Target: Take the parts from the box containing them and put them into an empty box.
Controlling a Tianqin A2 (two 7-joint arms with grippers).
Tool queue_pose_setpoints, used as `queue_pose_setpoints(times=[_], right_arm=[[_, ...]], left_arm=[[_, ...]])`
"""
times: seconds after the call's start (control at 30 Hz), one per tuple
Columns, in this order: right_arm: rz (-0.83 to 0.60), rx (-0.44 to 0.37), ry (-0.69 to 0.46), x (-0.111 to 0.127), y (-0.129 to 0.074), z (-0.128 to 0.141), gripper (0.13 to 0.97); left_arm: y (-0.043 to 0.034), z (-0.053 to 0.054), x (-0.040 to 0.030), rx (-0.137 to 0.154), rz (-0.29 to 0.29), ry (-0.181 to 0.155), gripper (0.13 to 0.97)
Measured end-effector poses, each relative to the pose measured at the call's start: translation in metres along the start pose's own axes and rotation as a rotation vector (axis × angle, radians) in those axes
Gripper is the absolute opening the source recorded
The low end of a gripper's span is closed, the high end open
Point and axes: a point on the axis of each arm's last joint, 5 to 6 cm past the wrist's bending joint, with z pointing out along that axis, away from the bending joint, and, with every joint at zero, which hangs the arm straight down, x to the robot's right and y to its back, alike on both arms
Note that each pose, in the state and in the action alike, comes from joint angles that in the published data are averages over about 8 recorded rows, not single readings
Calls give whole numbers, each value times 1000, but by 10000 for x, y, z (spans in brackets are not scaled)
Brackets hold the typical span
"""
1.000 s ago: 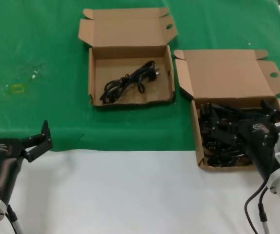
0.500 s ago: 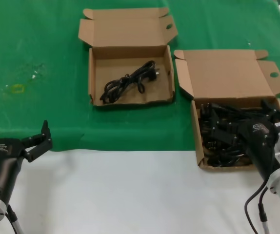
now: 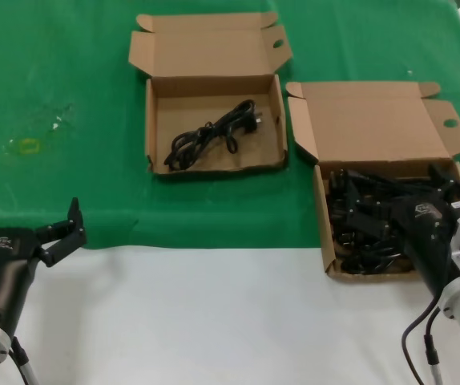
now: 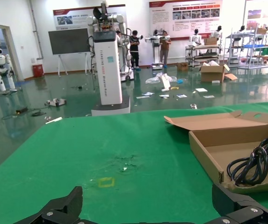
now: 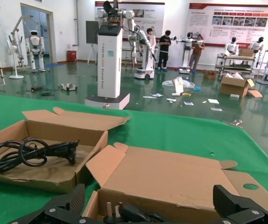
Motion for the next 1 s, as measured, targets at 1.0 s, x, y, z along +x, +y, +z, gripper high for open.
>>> queue_pose_setpoints(times=[1.0], right_arm=[[0,0,0,0,0,0,966]], left_arm=[[0,0,0,0,0,0,966]])
